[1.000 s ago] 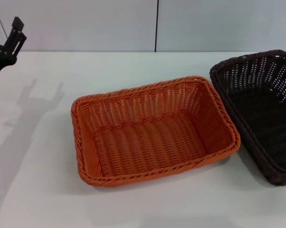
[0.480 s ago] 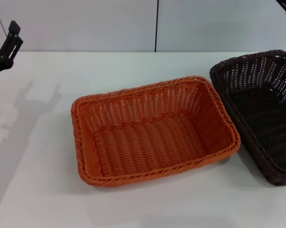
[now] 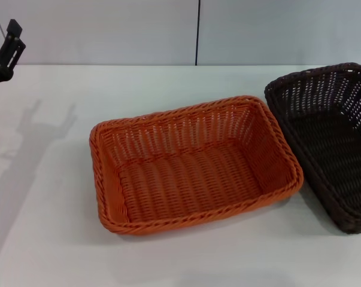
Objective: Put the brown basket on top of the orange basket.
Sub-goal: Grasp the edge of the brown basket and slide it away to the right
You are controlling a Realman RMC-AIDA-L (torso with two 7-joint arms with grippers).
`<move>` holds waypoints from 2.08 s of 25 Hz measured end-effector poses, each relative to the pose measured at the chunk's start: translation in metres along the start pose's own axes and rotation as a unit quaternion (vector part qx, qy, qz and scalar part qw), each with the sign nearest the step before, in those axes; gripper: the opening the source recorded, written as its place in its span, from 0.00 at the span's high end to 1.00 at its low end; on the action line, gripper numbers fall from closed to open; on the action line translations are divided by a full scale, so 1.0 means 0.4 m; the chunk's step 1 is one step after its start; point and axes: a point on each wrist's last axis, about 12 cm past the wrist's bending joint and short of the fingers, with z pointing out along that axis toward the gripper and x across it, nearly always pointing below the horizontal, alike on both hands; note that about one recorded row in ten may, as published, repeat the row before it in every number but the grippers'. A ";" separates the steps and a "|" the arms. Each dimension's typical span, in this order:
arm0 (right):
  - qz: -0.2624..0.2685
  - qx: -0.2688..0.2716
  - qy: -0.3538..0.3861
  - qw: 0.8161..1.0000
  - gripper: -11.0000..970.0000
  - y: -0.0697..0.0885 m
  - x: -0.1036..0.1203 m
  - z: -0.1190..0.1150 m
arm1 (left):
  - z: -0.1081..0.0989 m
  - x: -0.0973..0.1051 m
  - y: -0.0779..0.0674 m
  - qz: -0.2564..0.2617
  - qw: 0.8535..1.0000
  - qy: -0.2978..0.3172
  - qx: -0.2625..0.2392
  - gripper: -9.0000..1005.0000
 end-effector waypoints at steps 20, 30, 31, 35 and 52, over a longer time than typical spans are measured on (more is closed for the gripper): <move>-0.217 -0.181 0.302 0.911 0.27 0.087 0.025 -0.124 | 0.007 -0.010 0.016 0.017 1.000 -0.007 -0.009 0.17; -0.229 -0.264 0.390 0.852 0.27 0.126 0.113 -0.161 | 0.006 -0.006 0.014 0.044 0.999 -0.003 -0.011 0.17; -0.229 -0.271 0.396 0.847 0.27 0.128 0.120 -0.162 | 0.009 -0.006 0.011 0.049 0.999 -0.003 -0.010 0.17; -0.224 -0.297 0.414 0.831 0.27 0.136 0.138 -0.167 | 0.015 -0.009 0.014 0.049 0.998 -0.010 -0.025 0.17; -0.195 -0.405 0.456 0.768 0.28 0.208 0.195 -0.151 | 0.029 -0.031 0.054 0.043 0.995 -0.038 -0.086 0.17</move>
